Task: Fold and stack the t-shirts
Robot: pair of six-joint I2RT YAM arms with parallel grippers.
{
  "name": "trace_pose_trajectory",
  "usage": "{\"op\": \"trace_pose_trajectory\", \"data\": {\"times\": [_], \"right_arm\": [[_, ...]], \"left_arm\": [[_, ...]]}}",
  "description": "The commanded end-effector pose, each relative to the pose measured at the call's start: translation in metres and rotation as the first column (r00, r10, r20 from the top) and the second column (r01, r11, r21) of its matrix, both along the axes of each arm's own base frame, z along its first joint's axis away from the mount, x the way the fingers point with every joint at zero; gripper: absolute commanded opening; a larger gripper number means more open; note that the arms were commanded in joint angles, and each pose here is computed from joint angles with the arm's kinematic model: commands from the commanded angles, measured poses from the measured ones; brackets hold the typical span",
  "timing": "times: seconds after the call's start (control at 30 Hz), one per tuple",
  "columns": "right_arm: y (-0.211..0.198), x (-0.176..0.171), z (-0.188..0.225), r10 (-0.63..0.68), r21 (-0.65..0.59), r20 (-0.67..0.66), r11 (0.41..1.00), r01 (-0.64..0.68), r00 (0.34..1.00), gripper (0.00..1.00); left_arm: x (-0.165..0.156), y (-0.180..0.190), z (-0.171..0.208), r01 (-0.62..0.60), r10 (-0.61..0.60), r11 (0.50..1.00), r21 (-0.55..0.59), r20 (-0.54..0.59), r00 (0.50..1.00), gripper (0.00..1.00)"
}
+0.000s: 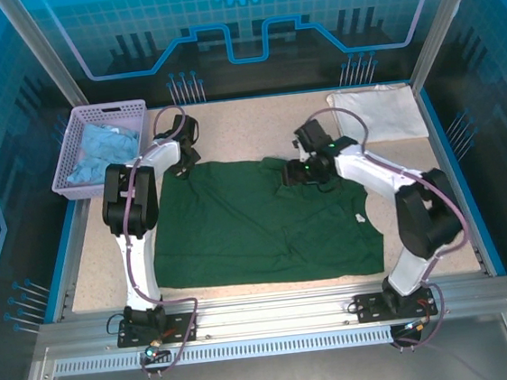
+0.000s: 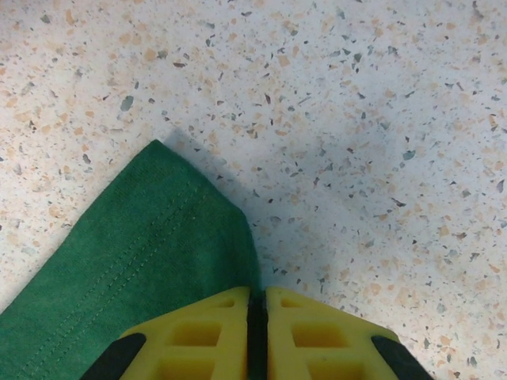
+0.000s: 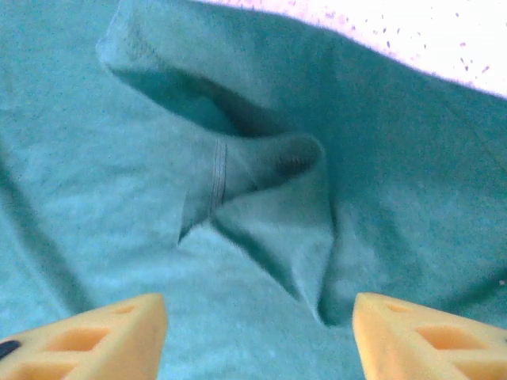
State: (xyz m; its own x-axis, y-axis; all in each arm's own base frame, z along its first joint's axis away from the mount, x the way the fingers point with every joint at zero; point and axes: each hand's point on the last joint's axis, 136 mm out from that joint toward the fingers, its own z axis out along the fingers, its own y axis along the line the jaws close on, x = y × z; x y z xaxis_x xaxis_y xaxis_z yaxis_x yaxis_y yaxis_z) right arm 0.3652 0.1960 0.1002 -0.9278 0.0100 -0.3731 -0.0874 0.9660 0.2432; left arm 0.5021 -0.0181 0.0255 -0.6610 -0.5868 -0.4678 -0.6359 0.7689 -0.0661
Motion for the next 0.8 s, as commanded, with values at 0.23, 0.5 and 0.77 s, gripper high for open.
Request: {"op": "trace_pose_trajectory", "data": {"times": [0.23, 0.5, 0.77], "right_arm": [[0.01, -0.007, -0.015, 0.041, -0.491, -0.004, 0.871, -0.037, 0.999, 0.75], [0.02, 0.002, -0.029, 0.063, -0.528, -0.056, 0.845, -0.084, 0.996, 0.56], [0.025, 0.01, -0.039, 0.075, -0.528, -0.092, 0.842, -0.113, 0.993, 0.4]], "left_arm": [[-0.001, -0.003, 0.015, 0.013, -0.013, 1.0, -0.017, 0.03, 0.999, 0.14], [0.0, -0.004, 0.015, 0.016, -0.015, 1.0, -0.025, 0.032, 0.999, 0.14], [0.0, -0.004, 0.015, 0.016, -0.015, 0.999, -0.028, 0.034, 0.999, 0.14]]}}
